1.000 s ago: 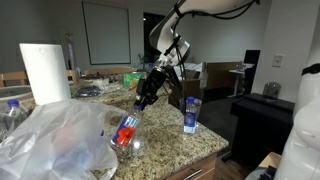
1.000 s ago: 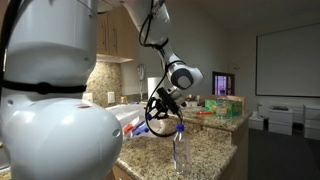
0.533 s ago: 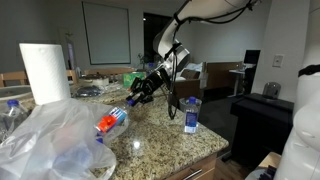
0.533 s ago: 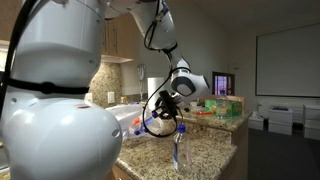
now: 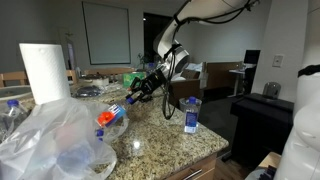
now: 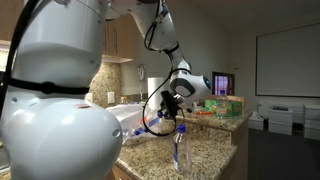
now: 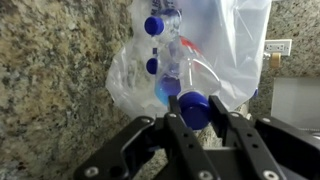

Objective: Pick up the bottles on the counter and put them in the plastic bag

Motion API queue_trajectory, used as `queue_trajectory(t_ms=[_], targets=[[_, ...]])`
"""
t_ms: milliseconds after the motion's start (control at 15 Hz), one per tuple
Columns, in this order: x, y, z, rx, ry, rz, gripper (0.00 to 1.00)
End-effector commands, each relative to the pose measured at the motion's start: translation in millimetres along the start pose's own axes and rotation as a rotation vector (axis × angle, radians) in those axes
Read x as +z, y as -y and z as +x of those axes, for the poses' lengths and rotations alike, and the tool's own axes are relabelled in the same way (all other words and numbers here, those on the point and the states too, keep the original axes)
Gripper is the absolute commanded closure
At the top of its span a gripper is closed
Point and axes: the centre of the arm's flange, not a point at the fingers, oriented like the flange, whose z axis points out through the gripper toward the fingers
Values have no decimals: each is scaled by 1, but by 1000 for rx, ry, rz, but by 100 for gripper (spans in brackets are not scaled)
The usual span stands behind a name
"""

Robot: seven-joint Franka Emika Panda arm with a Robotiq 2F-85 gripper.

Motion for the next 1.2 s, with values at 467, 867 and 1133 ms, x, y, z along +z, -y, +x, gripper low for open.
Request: queue_trajectory(t_ms=[467,867,1133], targets=[[3,1,-4,127,-12,-73,91],[4,4,-5,134,9,-39,91],[4,6,-10,131,83,-2,91]])
